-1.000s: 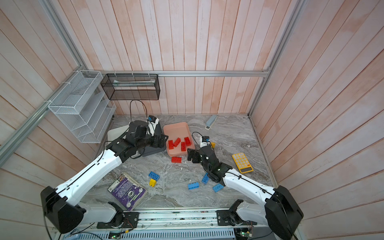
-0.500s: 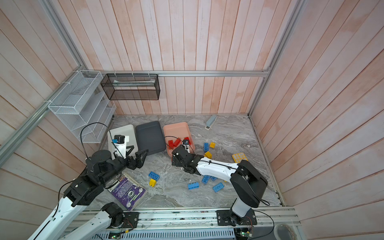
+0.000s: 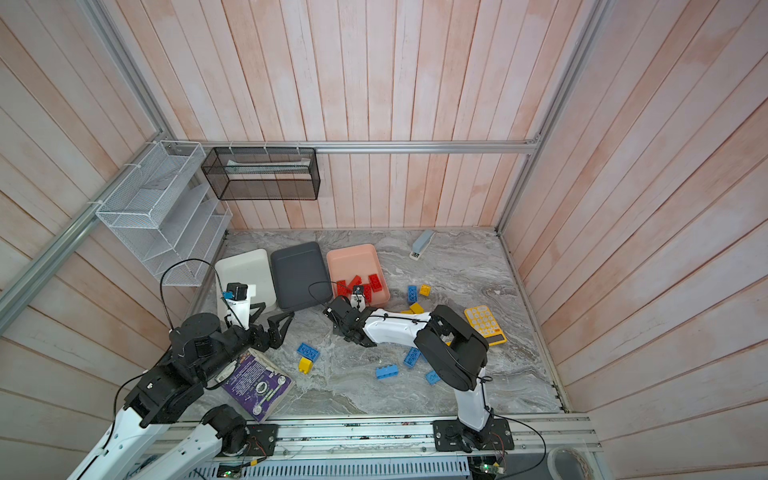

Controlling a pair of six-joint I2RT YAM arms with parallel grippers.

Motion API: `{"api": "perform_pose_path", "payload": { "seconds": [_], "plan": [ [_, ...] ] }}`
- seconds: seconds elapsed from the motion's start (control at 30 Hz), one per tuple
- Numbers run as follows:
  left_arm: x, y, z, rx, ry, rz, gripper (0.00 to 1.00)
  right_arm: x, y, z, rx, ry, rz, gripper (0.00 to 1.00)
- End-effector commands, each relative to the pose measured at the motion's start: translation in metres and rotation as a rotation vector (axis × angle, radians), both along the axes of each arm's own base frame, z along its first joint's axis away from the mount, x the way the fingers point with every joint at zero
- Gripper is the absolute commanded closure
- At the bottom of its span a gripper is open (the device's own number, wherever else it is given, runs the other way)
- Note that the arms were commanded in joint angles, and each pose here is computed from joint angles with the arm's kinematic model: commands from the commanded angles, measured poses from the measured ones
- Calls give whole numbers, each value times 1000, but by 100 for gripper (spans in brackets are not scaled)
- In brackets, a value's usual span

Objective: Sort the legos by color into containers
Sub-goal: 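Retract the left arm while the right gripper grasps a red brick by the tray edge, then lift the red brick into the pink tray and open the right gripper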

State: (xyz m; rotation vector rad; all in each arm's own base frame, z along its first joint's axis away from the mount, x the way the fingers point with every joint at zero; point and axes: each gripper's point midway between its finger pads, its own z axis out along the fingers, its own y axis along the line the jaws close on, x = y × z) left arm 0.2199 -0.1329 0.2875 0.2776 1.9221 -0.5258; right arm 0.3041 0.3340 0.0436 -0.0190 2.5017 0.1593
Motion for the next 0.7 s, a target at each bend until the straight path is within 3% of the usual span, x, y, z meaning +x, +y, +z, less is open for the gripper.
{"api": "perform_pose_path", "payload": {
  "seconds": [0.0,0.43,0.67],
  "plan": [
    [-3,-4,-4,-16,5,-27,6,6,6,2,-26,-29,-25,1],
    [-6,-9,-7,-18,13,-54,6,22,18,-17,-56,-17,-49,4],
    [-7,-10,-8,-16,14,-58,6,25,18,-19,-70,-25,-41,14]
  ]
}}
